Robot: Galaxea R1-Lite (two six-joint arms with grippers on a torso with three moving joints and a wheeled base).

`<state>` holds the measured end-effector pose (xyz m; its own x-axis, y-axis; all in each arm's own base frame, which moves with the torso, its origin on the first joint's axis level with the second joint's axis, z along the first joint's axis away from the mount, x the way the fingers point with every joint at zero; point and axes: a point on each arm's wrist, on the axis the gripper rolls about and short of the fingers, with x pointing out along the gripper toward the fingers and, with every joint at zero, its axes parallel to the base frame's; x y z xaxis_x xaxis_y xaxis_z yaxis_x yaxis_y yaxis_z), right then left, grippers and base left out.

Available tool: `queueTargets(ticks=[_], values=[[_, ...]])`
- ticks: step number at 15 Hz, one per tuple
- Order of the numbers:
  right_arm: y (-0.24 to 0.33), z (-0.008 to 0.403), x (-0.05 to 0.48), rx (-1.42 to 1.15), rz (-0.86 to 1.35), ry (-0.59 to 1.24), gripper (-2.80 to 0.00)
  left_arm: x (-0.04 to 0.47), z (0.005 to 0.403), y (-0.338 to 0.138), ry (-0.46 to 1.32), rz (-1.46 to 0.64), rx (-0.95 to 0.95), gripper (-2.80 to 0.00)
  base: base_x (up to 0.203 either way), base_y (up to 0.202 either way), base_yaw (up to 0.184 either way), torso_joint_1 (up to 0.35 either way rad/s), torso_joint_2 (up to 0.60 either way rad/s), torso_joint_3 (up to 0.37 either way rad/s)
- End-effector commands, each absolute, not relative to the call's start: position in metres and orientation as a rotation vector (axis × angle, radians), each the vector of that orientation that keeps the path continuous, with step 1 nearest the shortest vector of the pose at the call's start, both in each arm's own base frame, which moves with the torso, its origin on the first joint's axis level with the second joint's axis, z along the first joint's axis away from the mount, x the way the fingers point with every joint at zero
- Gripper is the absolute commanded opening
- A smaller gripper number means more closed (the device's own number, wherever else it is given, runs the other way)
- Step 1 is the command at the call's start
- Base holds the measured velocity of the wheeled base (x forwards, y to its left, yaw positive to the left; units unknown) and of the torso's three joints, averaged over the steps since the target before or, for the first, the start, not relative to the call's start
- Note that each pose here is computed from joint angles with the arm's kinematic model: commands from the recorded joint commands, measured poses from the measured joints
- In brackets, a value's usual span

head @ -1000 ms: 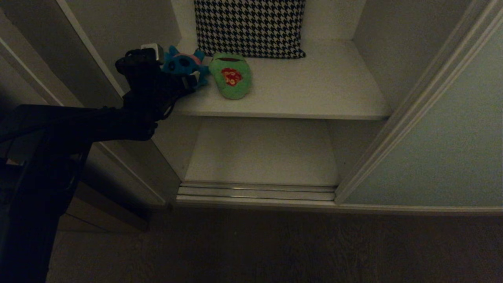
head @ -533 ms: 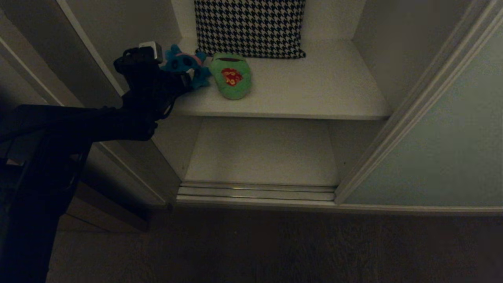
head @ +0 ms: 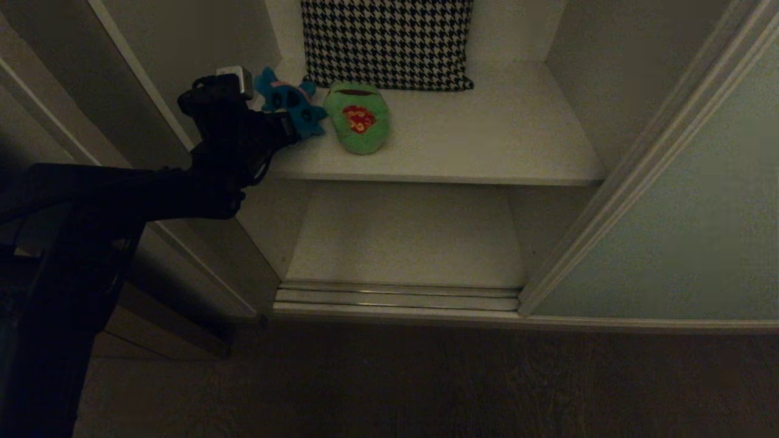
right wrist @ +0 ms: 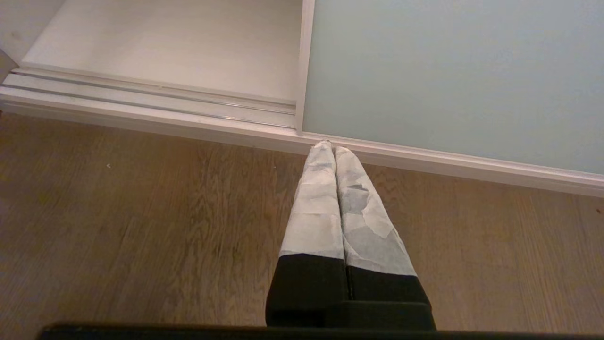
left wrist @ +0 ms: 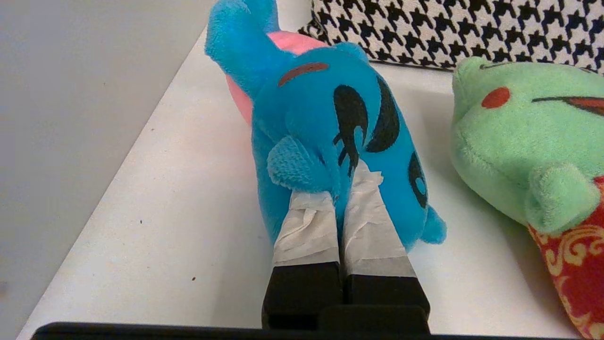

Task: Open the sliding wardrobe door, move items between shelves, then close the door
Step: Place the blue doll on the lower shelf

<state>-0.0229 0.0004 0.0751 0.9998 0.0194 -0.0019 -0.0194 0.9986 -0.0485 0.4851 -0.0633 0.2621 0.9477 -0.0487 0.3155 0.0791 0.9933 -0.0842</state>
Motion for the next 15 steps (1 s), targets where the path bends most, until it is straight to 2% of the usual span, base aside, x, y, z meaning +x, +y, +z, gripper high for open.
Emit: queueTargets(ticks=[1, 15], values=[[0.0004, 0.0751, -0.0229, -0.049, 0.02, 0.001, -2.8, 0.4875, 0.2577, -0.0637, -0.315, -0.065, -0.098, -2.8, 0.0, 0.0, 0.0, 0.0, 0.0, 0.0], [0.0004, 0.0751, -0.0229, -0.049, 0.02, 0.001, -2.8, 0.4891, 0.2546, -0.0641, -0.308, -0.073, -0.1, -2.8, 0.0, 0.0, 0.0, 0.0, 0.0, 0.0]])
